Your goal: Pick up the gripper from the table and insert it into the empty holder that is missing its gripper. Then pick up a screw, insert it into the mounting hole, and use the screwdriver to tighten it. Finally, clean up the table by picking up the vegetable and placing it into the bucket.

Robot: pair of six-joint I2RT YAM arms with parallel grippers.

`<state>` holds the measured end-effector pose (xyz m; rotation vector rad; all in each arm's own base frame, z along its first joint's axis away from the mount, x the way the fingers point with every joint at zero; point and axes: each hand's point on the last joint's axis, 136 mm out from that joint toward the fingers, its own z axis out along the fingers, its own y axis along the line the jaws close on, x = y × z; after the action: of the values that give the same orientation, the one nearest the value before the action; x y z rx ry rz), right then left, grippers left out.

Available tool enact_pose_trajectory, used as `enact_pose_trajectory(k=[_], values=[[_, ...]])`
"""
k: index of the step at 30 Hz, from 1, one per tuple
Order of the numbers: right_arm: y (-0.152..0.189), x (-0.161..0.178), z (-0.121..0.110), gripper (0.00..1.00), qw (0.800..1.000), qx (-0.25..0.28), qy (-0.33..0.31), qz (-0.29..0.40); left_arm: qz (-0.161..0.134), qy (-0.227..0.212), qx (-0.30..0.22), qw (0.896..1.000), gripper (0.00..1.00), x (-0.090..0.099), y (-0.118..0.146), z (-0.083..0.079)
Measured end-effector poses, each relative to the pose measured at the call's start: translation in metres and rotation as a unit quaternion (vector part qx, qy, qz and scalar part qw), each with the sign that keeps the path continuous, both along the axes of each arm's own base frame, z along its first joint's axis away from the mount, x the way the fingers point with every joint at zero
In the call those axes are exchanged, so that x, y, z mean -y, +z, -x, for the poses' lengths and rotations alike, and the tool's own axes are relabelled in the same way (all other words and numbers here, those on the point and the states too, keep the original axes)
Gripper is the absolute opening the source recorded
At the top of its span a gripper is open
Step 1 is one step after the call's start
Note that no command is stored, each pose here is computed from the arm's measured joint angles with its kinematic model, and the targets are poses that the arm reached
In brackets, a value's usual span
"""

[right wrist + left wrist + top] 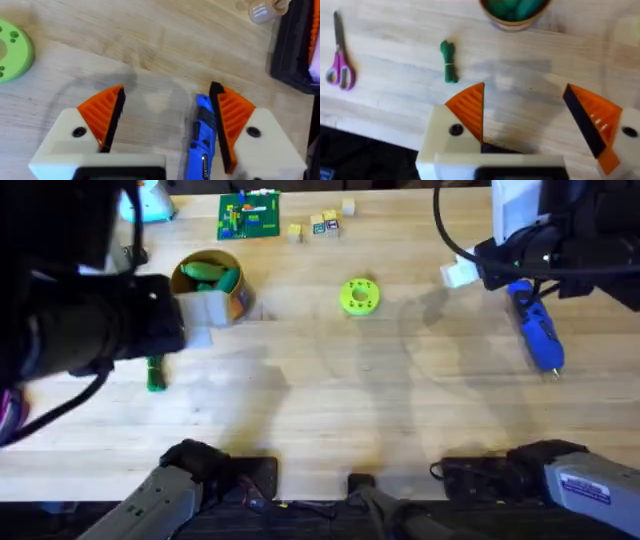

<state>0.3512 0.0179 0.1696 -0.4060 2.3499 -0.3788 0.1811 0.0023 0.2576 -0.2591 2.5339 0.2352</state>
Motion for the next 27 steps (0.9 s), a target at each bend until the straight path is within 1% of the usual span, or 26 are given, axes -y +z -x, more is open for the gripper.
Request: enact_pose_trajectory(k=[3,5,11,13,16,19,21,24,27], values=[[0.000,0.000,0.000,0.991,1.000,0.001,0.000,0.000,0.005,0.083,-0.016,0.996,0.991,-0.028,-0.005,-0.001],[0.000,0.000,0.000,0.991,1.000,0.000,0.000,0.000,0.012,0.121,-0.033,0.992,0.991,-0.043,-0.011,-0.001],[0.000,0.000,0.000,0.991,1.000,0.000,0.000,0.000,0.048,0.186,-0.106,0.976,0.990,-0.076,-0.035,0.001],[-0.001,0.000,0.001,0.991,1.000,-0.002,0.000,0.000,0.060,0.203,-0.120,0.970,0.990,-0.086,-0.041,-0.002],[-0.002,0.000,0.002,0.991,1.000,-0.006,0.000,0.001,0.068,0.213,-0.127,0.966,0.992,-0.101,-0.052,-0.008],[-0.003,0.001,0.003,0.991,1.000,-0.009,0.000,0.002,0.063,0.206,-0.143,0.966,0.993,-0.109,-0.068,-0.010],[-0.003,0.001,0.003,0.991,1.000,-0.009,0.000,0.002,0.063,0.198,-0.168,0.964,0.993,-0.111,-0.083,-0.007],[-0.003,0.001,0.003,0.991,1.000,-0.009,0.002,0.003,0.068,0.185,-0.214,0.957,0.992,-0.109,-0.104,-0.002],[-0.003,0.001,0.003,0.991,1.000,-0.010,0.007,0.008,0.070,0.177,-0.236,0.953,0.992,-0.112,-0.116,-0.007]])
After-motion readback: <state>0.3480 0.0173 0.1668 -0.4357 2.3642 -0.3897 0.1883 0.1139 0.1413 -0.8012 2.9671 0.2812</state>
